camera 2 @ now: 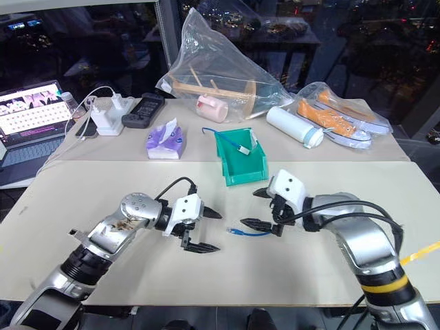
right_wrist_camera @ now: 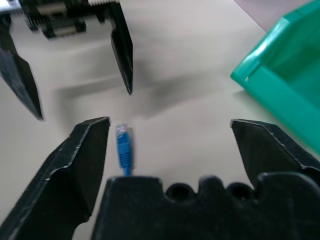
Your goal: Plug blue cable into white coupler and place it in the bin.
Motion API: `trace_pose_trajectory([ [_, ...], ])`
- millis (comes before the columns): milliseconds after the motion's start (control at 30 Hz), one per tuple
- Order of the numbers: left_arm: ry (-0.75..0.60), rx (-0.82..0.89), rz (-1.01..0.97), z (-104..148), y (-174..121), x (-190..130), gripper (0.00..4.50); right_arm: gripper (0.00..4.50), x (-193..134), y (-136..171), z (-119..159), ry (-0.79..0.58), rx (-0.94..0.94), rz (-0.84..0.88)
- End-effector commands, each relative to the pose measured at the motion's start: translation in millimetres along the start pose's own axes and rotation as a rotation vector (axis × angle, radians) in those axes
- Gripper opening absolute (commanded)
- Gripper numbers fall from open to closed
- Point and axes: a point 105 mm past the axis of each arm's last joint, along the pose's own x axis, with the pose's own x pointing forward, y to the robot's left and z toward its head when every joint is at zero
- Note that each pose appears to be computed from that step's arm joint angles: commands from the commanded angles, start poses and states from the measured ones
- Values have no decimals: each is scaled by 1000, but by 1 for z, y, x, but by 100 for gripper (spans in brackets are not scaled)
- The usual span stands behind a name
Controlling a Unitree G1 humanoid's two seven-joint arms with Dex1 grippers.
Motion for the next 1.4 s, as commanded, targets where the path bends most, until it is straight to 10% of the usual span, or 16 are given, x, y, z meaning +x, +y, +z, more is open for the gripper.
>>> trace_pose_trajectory([
  [33, 9, 28, 9, -10, 6, 14, 450, 444, -19, 2, 13, -30, 2, -69],
  [300, 21, 48, -33, -17, 7, 31, 383, 450, -44, 10, 5, -9, 99, -145],
  [667, 0, 24, -6, -18, 14, 40, 7, 450, -48, 57, -9, -11, 403, -63],
  [1167, -206, -113, 56, 38, -8, 35, 4, 450, -30, 68, -8, -477, 1476, -406],
  [1400, -200, -125, 78, 40, -13, 38, 4, 450, -18, 70, 4, -478, 1577, -427],
])
